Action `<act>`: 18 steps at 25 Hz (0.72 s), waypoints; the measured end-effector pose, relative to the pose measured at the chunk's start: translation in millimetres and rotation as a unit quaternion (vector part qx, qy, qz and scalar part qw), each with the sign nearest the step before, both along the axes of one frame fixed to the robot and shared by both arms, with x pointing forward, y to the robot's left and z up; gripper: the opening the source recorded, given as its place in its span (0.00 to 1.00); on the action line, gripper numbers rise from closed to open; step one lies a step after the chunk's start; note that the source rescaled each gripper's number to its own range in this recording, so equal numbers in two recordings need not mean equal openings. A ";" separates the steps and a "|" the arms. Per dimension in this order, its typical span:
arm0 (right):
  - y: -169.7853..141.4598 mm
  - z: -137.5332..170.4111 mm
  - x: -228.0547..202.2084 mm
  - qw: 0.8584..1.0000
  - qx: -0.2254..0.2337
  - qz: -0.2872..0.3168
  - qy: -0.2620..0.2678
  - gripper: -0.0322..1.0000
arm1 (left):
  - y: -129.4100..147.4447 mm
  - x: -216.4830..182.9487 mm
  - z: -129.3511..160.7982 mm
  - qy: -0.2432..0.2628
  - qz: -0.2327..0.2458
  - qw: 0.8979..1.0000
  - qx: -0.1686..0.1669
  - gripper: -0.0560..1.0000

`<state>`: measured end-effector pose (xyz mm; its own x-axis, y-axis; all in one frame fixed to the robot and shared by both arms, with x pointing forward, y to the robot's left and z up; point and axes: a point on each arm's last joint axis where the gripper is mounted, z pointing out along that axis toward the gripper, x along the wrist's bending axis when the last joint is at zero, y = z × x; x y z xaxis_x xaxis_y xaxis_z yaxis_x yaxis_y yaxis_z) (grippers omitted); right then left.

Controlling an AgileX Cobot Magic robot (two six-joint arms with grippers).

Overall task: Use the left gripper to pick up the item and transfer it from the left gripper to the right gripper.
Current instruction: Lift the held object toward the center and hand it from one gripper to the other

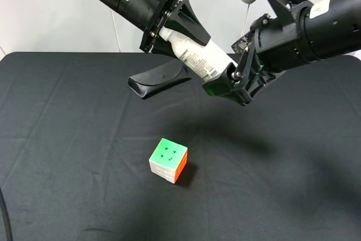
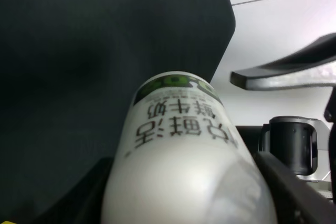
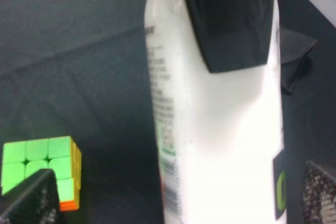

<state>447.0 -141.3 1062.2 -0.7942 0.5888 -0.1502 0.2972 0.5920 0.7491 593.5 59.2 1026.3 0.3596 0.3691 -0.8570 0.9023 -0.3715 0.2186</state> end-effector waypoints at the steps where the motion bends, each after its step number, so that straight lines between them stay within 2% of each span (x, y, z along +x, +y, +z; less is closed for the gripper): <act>1: 0.8 -1.3 1.9 1.000 0.000 -0.002 -0.002 1.00 | 0.0 0.0 0.0 0.000 0.000 1.000 0.000 0.07; 18: 15.0 -36.1 33.8 0.999 -0.012 -0.032 -0.010 1.00 | 0.0 0.0 0.0 0.000 0.000 1.000 0.000 0.07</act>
